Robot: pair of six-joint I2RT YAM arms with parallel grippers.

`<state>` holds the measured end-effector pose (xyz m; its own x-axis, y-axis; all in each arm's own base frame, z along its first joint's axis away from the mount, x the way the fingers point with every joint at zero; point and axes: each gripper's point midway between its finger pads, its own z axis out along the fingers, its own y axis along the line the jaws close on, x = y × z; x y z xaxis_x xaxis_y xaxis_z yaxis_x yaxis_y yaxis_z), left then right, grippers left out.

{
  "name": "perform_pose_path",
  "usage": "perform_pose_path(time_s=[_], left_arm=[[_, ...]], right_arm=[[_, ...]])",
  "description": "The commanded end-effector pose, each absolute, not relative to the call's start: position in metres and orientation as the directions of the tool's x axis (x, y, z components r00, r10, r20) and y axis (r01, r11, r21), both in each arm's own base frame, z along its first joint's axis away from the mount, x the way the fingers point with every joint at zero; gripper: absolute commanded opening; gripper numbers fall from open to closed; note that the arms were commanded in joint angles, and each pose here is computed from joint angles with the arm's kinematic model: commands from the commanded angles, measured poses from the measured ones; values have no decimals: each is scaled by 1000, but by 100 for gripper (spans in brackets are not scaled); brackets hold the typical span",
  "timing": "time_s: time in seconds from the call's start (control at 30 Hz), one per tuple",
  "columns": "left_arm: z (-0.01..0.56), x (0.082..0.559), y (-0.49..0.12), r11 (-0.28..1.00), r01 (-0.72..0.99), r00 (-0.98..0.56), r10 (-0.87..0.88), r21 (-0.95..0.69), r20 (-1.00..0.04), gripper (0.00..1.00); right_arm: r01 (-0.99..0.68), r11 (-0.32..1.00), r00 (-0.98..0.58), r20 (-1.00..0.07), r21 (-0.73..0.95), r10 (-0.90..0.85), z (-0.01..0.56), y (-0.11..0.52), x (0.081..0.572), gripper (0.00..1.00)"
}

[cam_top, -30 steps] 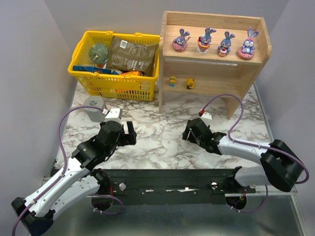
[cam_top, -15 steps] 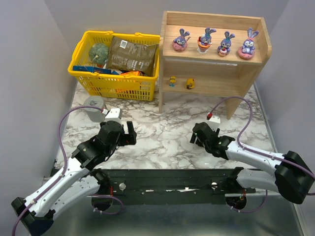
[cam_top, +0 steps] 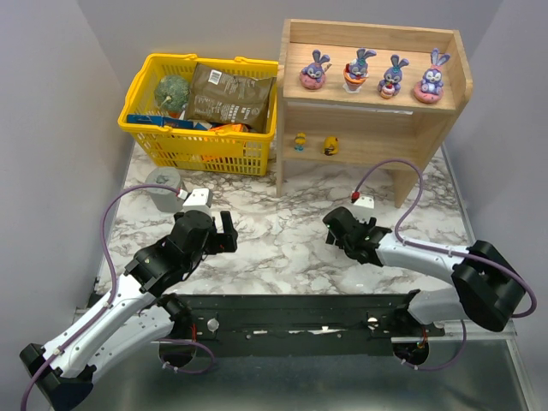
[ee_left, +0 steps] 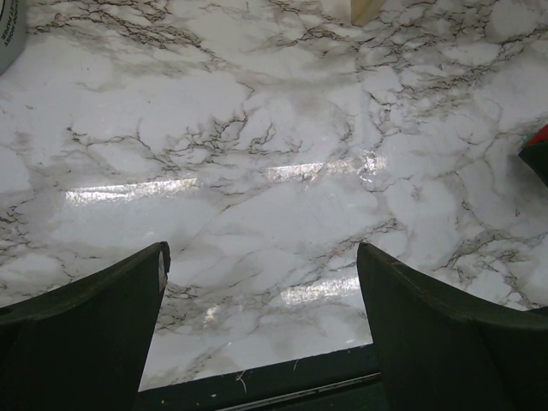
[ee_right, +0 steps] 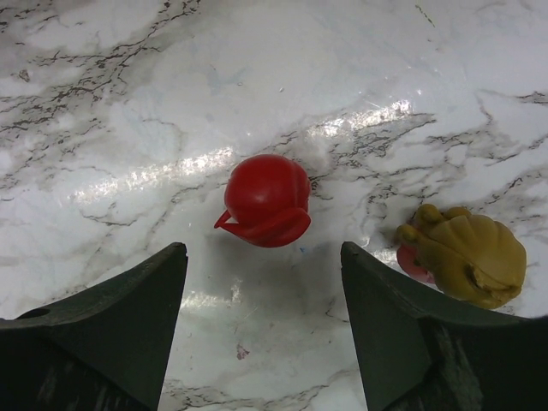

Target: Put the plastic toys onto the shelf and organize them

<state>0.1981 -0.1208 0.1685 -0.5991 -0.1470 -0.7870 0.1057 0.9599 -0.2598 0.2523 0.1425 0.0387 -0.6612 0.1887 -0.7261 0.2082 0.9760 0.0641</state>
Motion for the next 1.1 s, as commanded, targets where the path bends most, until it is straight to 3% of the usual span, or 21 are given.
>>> perform_pose_path(time_s=[0.0,1.07], left_arm=[[176,200,-122,956,115,-583,-155,-269,-798,99],[174,200,-123,956,118,-589,-149,-267,-794,99]], right_arm=[[252,966,-608,-767,56,203,47,142,267,80],[304,952,-572,-795,23,202,42,131,292,59]])
